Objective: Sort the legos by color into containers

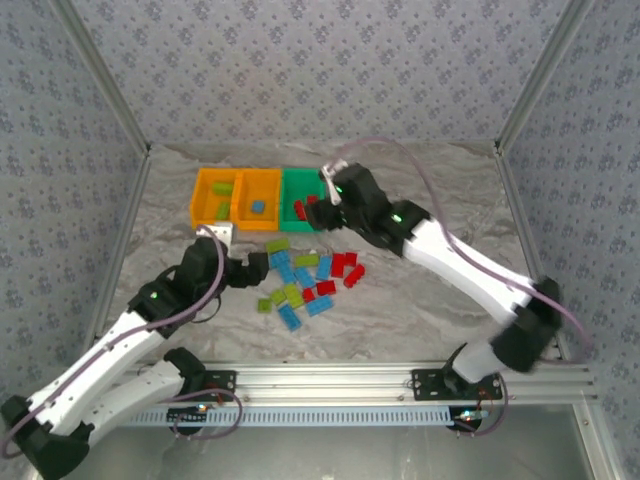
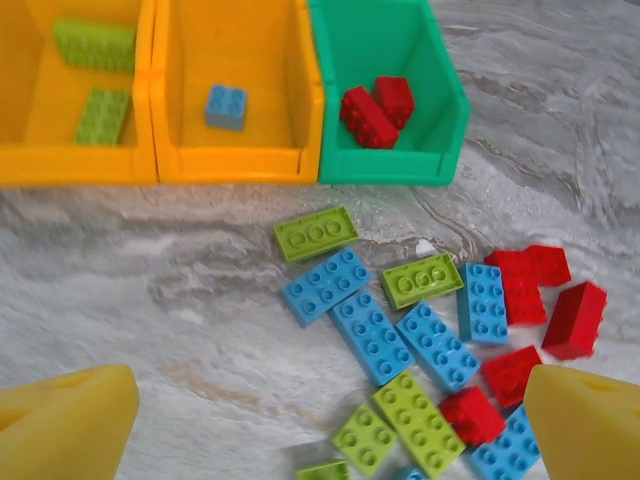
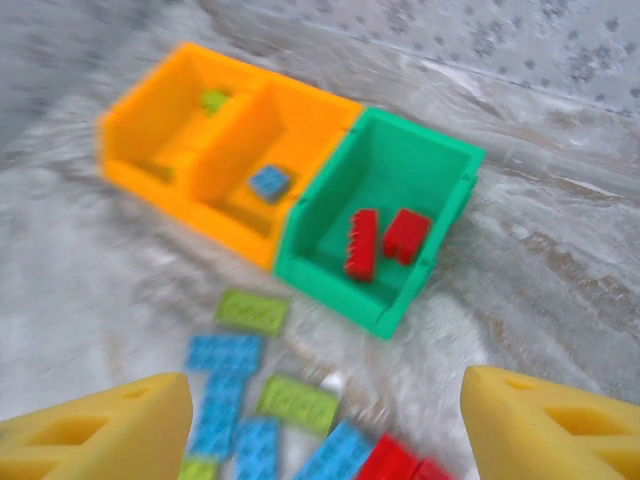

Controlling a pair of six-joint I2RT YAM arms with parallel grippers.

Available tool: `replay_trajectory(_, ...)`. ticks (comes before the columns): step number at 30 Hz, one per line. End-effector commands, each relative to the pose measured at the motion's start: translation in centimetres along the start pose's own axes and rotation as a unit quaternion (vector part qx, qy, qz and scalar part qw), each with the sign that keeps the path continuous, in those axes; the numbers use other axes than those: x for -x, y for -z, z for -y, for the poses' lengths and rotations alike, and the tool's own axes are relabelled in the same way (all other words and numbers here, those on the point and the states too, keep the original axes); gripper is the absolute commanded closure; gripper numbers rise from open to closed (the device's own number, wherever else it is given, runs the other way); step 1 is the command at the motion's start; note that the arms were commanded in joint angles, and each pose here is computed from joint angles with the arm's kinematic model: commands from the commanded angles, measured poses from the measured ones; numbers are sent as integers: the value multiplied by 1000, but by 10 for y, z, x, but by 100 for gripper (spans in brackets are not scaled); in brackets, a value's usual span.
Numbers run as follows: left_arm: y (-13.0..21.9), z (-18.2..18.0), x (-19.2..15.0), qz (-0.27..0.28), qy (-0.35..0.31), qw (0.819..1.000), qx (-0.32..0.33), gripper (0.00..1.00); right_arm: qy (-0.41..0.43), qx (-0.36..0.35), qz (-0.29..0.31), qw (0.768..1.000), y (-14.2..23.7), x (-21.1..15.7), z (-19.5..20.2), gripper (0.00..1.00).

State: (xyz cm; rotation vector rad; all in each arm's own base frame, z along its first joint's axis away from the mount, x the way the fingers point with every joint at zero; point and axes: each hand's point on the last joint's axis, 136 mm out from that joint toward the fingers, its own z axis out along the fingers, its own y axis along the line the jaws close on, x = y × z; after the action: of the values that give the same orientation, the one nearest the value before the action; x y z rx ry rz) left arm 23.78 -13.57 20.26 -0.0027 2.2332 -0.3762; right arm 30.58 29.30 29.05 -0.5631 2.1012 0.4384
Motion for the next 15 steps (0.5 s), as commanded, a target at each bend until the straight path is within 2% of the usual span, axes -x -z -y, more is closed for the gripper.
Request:
replay_trajectory(1,-23,-4,0,1,171,985,35,1,10,49,-31,998,41,-45,-21,16)
replay_trajectory(5,-60,-3,-16,-62,221,967,109,1,-15,75,-49,996,71,-85,-25,6)
replay_trajectory(9,-104,14,-33,-136,177,965,139,1,-42,68,-53,995,81,-104,-17,0)
replay_trajectory(15,-153,16,-46,-163,171,958,165,1,-38,22,-66,997,80,-116,1,0)
